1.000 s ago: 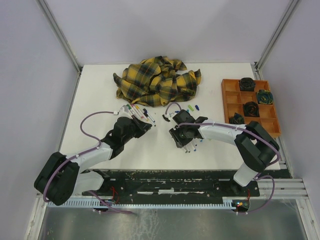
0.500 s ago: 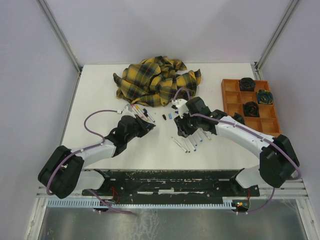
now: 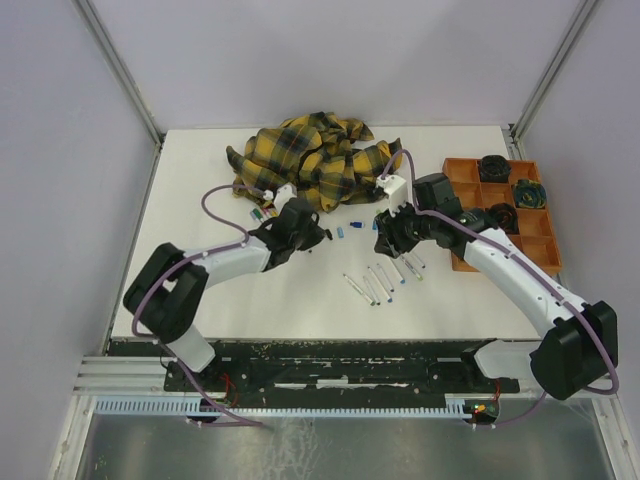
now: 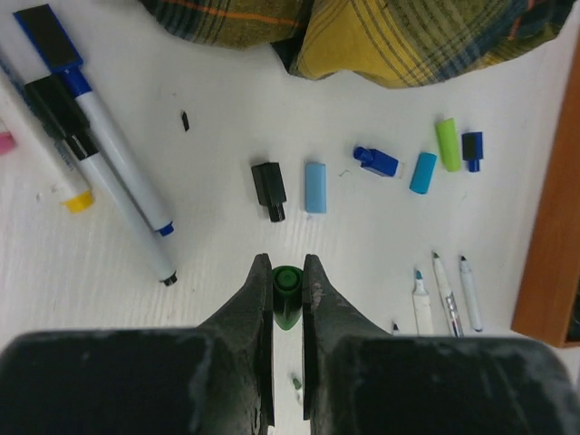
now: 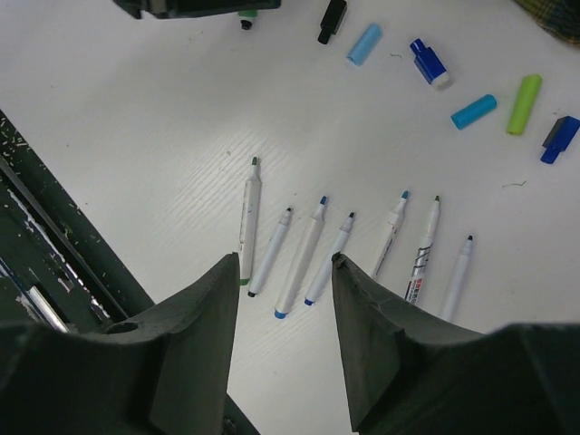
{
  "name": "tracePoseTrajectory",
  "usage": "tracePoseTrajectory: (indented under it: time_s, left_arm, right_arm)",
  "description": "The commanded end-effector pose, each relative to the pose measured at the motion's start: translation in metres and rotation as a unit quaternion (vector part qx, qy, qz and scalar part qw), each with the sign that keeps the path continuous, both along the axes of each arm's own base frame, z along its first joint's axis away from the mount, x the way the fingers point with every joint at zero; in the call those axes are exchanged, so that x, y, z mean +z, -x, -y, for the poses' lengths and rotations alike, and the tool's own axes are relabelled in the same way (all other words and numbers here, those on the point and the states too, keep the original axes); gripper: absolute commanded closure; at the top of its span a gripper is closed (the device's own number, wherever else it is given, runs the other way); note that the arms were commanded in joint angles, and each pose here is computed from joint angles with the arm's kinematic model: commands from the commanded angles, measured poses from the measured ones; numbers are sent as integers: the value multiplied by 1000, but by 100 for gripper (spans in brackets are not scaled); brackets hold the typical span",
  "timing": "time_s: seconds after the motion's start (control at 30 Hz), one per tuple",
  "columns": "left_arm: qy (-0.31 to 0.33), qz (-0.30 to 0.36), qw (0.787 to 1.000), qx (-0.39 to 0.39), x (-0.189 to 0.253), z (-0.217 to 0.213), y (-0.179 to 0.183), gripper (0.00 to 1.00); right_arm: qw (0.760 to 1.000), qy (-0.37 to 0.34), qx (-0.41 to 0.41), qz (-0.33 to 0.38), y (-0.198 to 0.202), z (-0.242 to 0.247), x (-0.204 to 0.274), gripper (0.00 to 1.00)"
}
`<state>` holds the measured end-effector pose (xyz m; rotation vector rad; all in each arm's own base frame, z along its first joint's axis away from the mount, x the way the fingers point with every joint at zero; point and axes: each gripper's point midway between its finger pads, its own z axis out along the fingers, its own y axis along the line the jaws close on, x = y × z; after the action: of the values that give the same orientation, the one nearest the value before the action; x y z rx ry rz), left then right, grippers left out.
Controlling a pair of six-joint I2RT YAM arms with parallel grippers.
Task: Open the pen caps
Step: Place the pen cap at the center of the board.
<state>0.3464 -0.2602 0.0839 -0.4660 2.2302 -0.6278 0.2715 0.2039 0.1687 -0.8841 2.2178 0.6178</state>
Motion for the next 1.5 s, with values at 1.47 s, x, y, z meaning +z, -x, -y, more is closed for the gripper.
tracePoseTrajectory:
  time_s: [1.47]
  left_arm:
    - [-166,-56,984,14,-24,-3,-35,65]
  right_arm:
    - [999,-26,17,25,3,1,21,47]
